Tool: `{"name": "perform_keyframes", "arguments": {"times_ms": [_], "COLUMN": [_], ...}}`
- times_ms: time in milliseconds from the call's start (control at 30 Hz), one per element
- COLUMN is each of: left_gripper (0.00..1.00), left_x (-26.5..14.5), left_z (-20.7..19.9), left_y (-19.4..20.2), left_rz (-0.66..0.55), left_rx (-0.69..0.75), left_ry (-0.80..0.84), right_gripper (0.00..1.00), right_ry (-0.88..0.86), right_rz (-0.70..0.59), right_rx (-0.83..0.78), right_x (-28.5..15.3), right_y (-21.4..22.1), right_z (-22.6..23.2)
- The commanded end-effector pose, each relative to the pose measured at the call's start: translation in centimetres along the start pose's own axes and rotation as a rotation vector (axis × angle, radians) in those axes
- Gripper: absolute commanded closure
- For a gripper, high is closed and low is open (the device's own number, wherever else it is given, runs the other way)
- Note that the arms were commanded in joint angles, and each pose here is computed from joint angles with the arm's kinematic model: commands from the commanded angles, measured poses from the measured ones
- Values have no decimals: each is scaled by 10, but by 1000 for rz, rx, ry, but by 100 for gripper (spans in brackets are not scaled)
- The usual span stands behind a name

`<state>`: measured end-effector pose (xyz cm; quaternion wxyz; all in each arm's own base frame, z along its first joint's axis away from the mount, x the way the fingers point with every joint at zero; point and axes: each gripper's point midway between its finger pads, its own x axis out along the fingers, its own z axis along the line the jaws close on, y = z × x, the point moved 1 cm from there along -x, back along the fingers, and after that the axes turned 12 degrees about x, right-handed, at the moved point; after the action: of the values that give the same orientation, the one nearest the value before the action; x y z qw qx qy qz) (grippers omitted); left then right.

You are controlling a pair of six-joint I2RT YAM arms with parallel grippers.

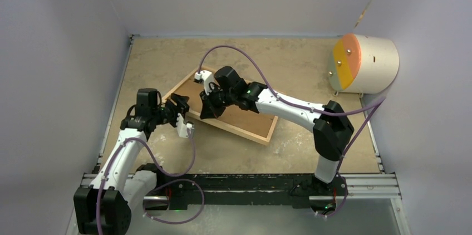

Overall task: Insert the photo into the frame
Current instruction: Turn over the photo frame at the center of the board.

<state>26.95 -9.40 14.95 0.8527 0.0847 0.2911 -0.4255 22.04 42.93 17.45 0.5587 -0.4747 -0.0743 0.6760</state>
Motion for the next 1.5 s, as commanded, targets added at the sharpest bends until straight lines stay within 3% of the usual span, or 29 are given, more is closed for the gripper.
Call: {"name": "perform_keyframes", "arguments": {"times_ms": [0, 133, 233, 300, 367, 467, 600, 867, 1267, 1467], "left_gripper": [48, 69, 75, 76, 76, 76, 77, 77, 78, 78], "left_x": [-7, -10, -12, -13, -15, -19, -26, -31, -31, -32], "left_z": [38, 38, 41, 46, 50, 59, 76, 89, 87, 89], "left_y": [15, 13, 12, 12, 12, 12, 11, 10, 9, 9], "left_rz": [71, 65, 68, 67, 60, 49, 32, 17, 17, 16], "left_rx": [79, 84, 77, 58, 41, 18, -10, -33, -22, -28], "left_ry": [-113, -103, -116, -125, -122, -122, -128, -128, -126, -133], "right_gripper": [100, 100, 97, 75, 60, 46, 36, 33, 32, 41], "right_ry": [-97, -77, -34, 9, 50, 132, 225, 443, 688, 724], "right_rz": [-102, -107, -104, -108, -138, -171, -57, 77, 98, 72], "right_rx": [-38, -33, -46, -82, -143, -284, -411, -572, -689, -707], "right_x": [-22, -25, -29, -36, -50, -76, -90, -89, -86, -82], "right_y": [-45, -52, -55, -58, -63, -66, -36, 1, -11, -18], "right_z": [38, 37, 33, 29, 27, 22, 15, 1, -33, -34]}}
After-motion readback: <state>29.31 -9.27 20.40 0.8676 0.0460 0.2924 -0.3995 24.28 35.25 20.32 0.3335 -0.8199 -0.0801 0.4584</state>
